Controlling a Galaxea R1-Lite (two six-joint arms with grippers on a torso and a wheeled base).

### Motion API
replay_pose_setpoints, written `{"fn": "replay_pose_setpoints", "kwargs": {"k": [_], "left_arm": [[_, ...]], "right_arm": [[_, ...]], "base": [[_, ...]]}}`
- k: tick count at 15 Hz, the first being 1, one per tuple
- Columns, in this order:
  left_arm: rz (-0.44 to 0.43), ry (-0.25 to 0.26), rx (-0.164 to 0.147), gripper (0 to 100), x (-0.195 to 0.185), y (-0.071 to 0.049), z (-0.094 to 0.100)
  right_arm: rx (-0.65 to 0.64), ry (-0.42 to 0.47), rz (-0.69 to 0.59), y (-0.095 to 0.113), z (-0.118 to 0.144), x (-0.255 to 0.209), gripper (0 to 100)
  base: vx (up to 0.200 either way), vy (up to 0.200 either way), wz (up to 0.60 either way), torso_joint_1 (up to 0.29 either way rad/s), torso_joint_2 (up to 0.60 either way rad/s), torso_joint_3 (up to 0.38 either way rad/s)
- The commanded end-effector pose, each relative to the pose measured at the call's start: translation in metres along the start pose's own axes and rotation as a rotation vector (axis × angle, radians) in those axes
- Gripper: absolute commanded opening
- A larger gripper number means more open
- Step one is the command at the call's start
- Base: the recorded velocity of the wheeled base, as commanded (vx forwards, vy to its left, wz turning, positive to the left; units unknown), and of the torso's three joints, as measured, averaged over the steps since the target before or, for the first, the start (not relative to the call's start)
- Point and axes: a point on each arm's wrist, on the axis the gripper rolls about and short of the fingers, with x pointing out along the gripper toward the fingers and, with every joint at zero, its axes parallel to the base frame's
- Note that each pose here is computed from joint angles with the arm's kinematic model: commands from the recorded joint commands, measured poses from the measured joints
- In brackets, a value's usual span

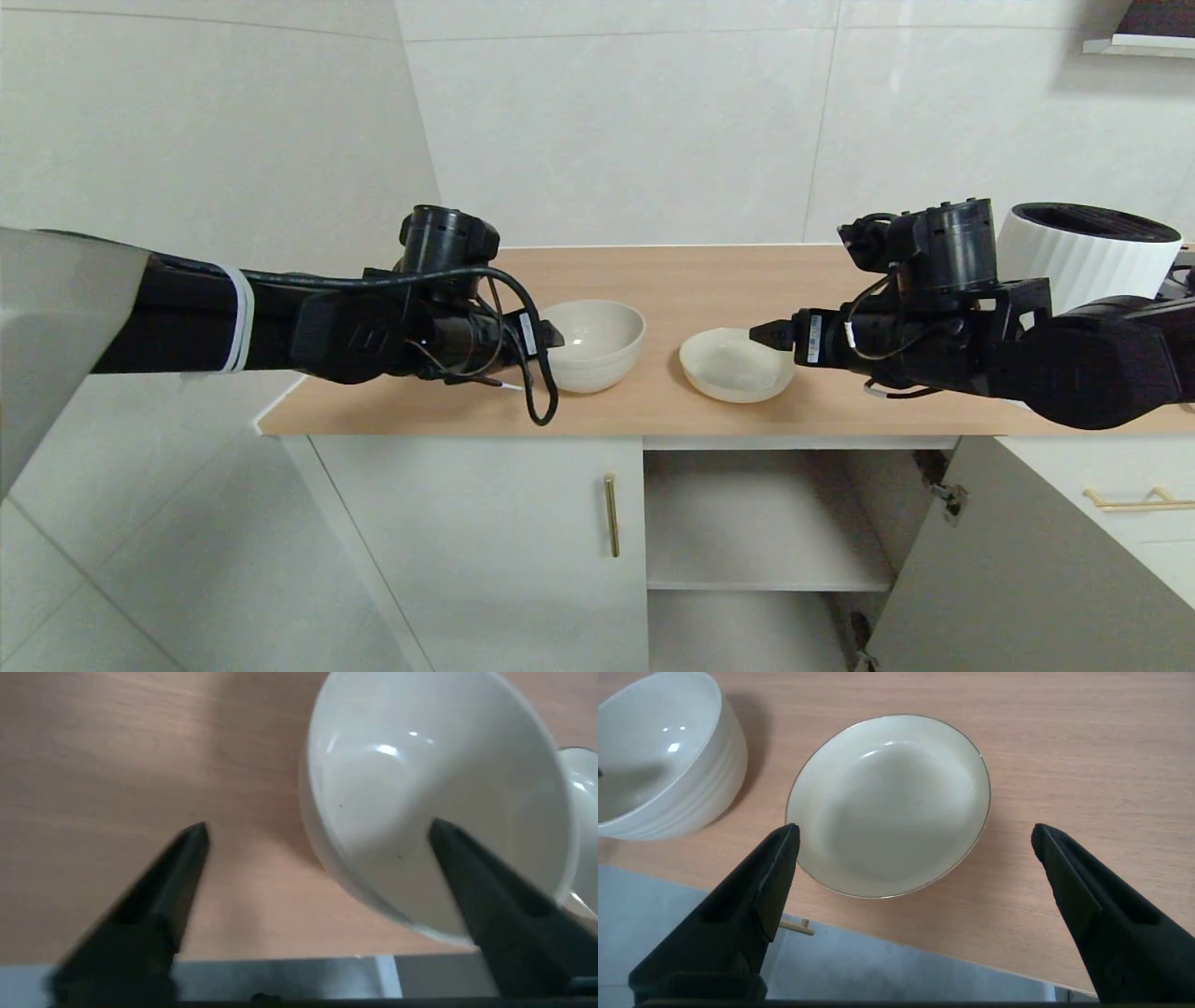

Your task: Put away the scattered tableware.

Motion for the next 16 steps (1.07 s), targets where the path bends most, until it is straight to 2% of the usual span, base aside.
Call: {"fn": "replay_pose_setpoints", "kwargs": {"k": [1, 7, 9, 11, 14, 16], "left_arm": [[0.004, 0.007, 0.001, 0, 0.004, 0.000, -0.002], [-0.034, -0.034, 0.001, 0, -0.033, -0.005, 0.006], [-0.041, -0.041, 0.001, 0, -0.046, -0.004, 0.006], [-0.040, -0.040, 0.003, 0, -0.051, -0.002, 0.005], [-0.054, -0.050, 0.007, 0, -0.064, -0.002, 0.006], [-0.057, -0.057, 0.006, 0, -0.068, -0.002, 0.007]], "right_arm": [[0.001, -0.002, 0.001, 0.000, 0.001, -0.001, 100], [0.001, -0.006, -0.002, -0.001, 0.002, -0.001, 100], [-0.002, 0.001, -0.007, -0.001, 0.000, 0.002, 100], [-0.007, 0.024, -0.049, -0.002, -0.009, 0.015, 100], [-0.022, 0.034, -0.204, -0.005, -0.024, 0.055, 100], [-0.025, 0.038, -0.223, -0.006, -0.029, 0.063, 100]], "base": [[0.000, 0.000, 0.00, 0.000, 0.00, 0.000], [0.000, 0.000, 0.00, 0.000, 0.00, 0.000], [0.000, 0.000, 0.00, 0.000, 0.00, 0.000], [0.000, 0.000, 0.00, 0.000, 0.00, 0.000], [0.000, 0.000, 0.00, 0.000, 0.00, 0.000], [0.000, 0.000, 0.00, 0.000, 0.00, 0.000]]}}
